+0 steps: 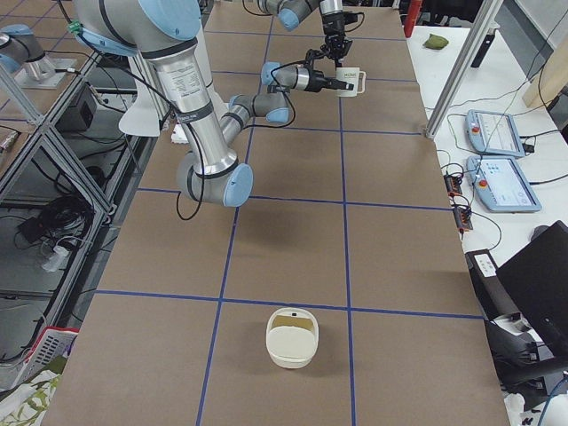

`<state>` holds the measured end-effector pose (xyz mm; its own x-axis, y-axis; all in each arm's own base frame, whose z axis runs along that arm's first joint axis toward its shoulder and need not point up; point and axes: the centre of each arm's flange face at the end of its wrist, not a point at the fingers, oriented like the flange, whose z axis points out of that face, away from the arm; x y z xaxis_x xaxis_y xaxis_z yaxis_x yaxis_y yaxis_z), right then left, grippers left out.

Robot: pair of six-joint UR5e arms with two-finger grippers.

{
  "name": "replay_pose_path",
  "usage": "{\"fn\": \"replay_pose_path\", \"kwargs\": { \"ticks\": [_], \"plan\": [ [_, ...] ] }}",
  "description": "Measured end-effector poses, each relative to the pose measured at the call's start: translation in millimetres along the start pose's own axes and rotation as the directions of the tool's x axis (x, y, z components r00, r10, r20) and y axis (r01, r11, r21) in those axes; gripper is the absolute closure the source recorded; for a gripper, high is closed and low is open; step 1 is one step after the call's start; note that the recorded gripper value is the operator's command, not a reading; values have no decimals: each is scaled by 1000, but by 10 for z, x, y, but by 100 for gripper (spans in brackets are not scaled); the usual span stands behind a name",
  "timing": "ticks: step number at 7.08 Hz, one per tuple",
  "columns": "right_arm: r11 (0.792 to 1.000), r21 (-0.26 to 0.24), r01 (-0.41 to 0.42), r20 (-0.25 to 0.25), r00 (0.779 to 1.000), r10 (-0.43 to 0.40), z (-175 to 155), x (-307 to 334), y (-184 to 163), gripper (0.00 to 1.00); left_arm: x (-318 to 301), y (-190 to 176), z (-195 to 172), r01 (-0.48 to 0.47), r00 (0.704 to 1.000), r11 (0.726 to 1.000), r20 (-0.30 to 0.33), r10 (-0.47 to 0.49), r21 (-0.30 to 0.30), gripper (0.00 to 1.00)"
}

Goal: Left arm hands cup to right arm to dump lemon

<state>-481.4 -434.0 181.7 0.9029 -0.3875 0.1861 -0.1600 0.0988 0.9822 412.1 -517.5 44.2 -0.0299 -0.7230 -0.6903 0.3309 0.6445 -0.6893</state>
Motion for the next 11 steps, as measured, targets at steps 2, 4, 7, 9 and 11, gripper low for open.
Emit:
{"fn": "replay_pose_path", "kwargs": {
  "ticks": [2, 4, 7, 9, 11],
  "plan": [
    [1000, 3, -2, -2, 1000, 2, -10, -6, -18, 2, -15, 27, 15, -1, 1000, 1000, 2, 1, -4, 100],
    [1000, 5, -2, -10, 1000, 2, -11, -2, -16, 2, -22, 33, 16, -1, 1000, 1000, 2, 1, -5, 100],
    [1000, 4, 2, -24, 1000, -2, -2, 11, 12, 2, -42, 31, 2, -2, 1000, 1000, 2, 2, -6, 100],
    [1000, 4, 1, -29, 1000, -1, -2, 16, 12, 5, -42, 34, -2, -3, 1000, 1000, 1, 3, -7, 100],
    [1000, 4, 2, -30, 1000, -2, -2, 16, 12, 75, -41, 54, -16, -11, 1000, 1000, 0, 11, -12, 58]
  ]
}}
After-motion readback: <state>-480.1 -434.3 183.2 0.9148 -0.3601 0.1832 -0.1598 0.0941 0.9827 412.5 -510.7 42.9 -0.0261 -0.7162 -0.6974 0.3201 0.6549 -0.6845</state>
